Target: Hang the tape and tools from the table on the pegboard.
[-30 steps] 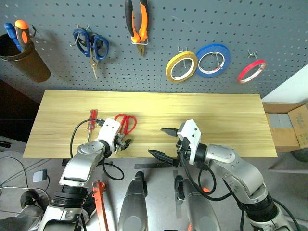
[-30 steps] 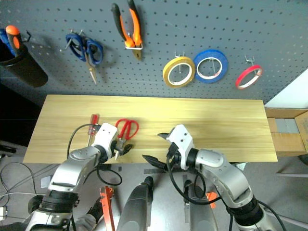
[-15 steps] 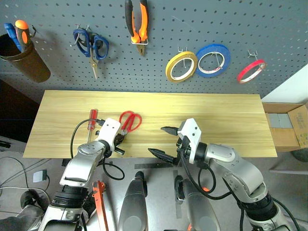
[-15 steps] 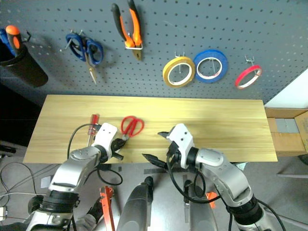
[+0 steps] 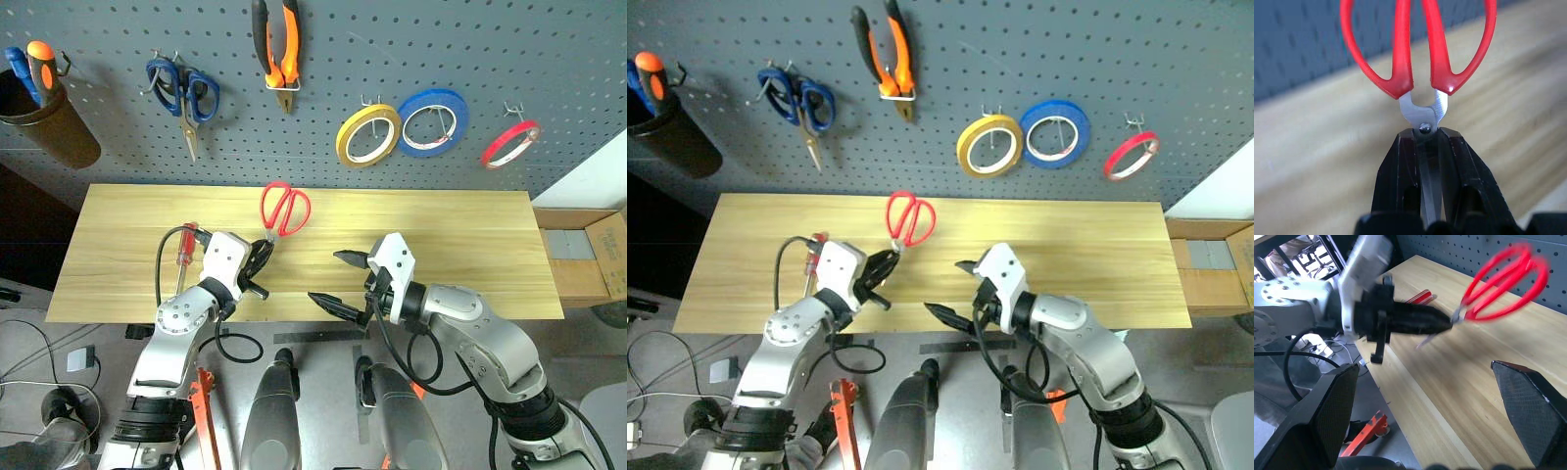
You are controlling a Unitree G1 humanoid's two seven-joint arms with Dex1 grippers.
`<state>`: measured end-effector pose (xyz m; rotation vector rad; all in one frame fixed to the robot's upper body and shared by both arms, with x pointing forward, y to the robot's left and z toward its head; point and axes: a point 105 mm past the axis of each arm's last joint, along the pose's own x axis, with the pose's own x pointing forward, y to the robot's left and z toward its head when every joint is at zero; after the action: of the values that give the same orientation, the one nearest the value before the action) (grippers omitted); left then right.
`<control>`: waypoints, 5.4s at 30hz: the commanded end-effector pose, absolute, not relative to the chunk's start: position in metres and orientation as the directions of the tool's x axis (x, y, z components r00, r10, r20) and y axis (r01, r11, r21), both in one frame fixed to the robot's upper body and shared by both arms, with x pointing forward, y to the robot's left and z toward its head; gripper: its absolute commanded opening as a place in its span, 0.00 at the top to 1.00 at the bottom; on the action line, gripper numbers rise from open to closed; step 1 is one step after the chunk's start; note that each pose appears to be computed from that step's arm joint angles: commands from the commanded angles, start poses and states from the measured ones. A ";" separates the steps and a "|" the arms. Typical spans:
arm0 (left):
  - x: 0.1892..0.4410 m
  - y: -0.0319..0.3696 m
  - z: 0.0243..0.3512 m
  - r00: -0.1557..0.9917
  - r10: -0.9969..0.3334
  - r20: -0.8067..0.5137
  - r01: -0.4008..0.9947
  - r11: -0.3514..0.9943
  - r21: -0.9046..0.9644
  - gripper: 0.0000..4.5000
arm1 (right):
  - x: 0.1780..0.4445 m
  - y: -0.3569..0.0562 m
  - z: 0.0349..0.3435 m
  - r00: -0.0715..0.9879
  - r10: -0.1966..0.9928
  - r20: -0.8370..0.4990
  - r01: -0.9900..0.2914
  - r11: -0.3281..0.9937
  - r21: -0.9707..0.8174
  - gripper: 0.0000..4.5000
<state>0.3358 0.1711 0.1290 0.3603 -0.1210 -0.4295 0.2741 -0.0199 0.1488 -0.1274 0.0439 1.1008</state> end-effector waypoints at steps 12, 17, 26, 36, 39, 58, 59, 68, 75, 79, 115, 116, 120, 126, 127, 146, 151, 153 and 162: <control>0.294 0.182 0.230 0.761 -0.233 0.606 -0.209 0.796 0.568 0.95 | 0.282 -0.045 0.224 0.425 0.885 0.191 -0.879 0.454 -0.146 0.00; 0.284 0.185 0.239 0.726 -0.207 0.656 -0.261 0.800 0.541 0.95 | 0.285 -0.049 0.262 0.400 0.874 0.277 -0.866 0.459 -0.199 0.00; 0.289 0.197 0.256 0.681 -0.179 0.710 -0.350 0.772 0.530 0.95 | 0.289 -0.045 0.281 0.347 0.885 0.311 -0.865 0.430 -0.259 0.00; 0.315 0.204 0.237 0.739 -0.070 0.670 -0.340 0.820 0.460 0.95 | 0.297 -0.045 0.291 0.346 0.884 0.315 -0.843 0.440 -0.308 0.00; 0.322 0.204 0.232 0.759 -0.060 0.649 -0.317 0.836 0.449 0.95 | 0.300 -0.045 0.292 0.350 0.882 0.315 -0.836 0.446 -0.320 0.00; 0.354 0.205 0.206 0.837 -0.041 0.546 -0.235 0.873 0.426 0.95 | 0.301 -0.047 0.296 0.351 0.879 0.322 -0.808 0.458 -0.370 0.00; 0.353 0.205 0.205 0.836 -0.040 0.548 -0.237 0.874 0.425 0.95 | 0.302 -0.048 0.297 0.353 0.878 0.323 -0.804 0.461 -0.374 0.00; 0.364 0.217 0.189 0.869 0.025 0.494 -0.249 0.886 0.392 0.95 | 0.305 -0.049 0.299 0.354 0.876 0.327 -0.794 0.467 -0.390 0.00; 0.374 0.223 0.182 0.899 0.039 0.436 -0.218 0.903 0.370 0.95 | 0.305 -0.049 0.299 0.354 0.875 0.330 -0.789 0.469 -0.397 0.00; 0.384 0.221 0.174 0.924 0.024 0.382 -0.172 0.918 0.358 0.95 | 0.305 -0.049 0.300 0.357 0.873 0.332 -0.786 0.473 -0.398 0.00; 0.419 0.224 0.145 0.977 0.035 0.211 -0.105 0.937 0.334 0.43 | 0.307 -0.050 0.296 0.393 0.861 0.323 -0.775 0.499 -0.389 0.00; 0.417 0.229 0.142 0.976 0.058 0.209 -0.125 0.937 0.327 0.36 | 0.307 -0.050 0.295 0.393 0.862 0.321 -0.775 0.498 -0.388 0.00; 0.411 0.242 0.133 0.975 0.109 0.193 -0.166 0.937 0.308 0.09 | 0.307 -0.049 0.294 0.392 0.864 0.317 -0.780 0.495 -0.383 0.00; 0.386 0.277 0.108 0.983 0.142 0.119 -0.173 0.934 0.313 0.09 | 0.301 -0.047 0.280 0.382 0.883 0.271 -0.823 0.459 -0.335 0.00; 0.382 0.288 0.096 0.982 0.178 0.060 -0.187 0.925 0.331 0.09 | 0.299 -0.045 0.272 0.376 0.895 0.242 -0.841 0.439 -0.315 0.00; 0.406 0.285 0.040 0.839 0.139 -0.526 -0.024 0.975 0.220 0.09 | 0.289 -0.026 0.205 0.406 0.912 0.062 -0.902 0.410 -0.131 0.00; 0.403 0.297 0.044 0.813 0.185 -0.553 -0.073 0.973 0.220 0.09 | 0.283 -0.022 0.196 0.397 0.917 0.041 -0.911 0.400 -0.098 0.00; 0.402 0.298 0.048 0.812 0.178 -0.556 -0.069 0.975 0.211 0.09 | 0.281 -0.020 0.195 0.394 0.918 0.036 -0.913 0.396 -0.097 0.00; 0.401 0.292 0.043 0.782 0.146 -0.606 -0.038 0.981 0.188 0.09 | 0.277 -0.019 0.196 0.397 0.916 0.045 -0.913 0.400 -0.080 0.00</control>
<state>0.3992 0.2935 0.0396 0.1682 0.6619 0.1109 0.2843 -0.0203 0.1850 -0.0501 -0.0361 1.1427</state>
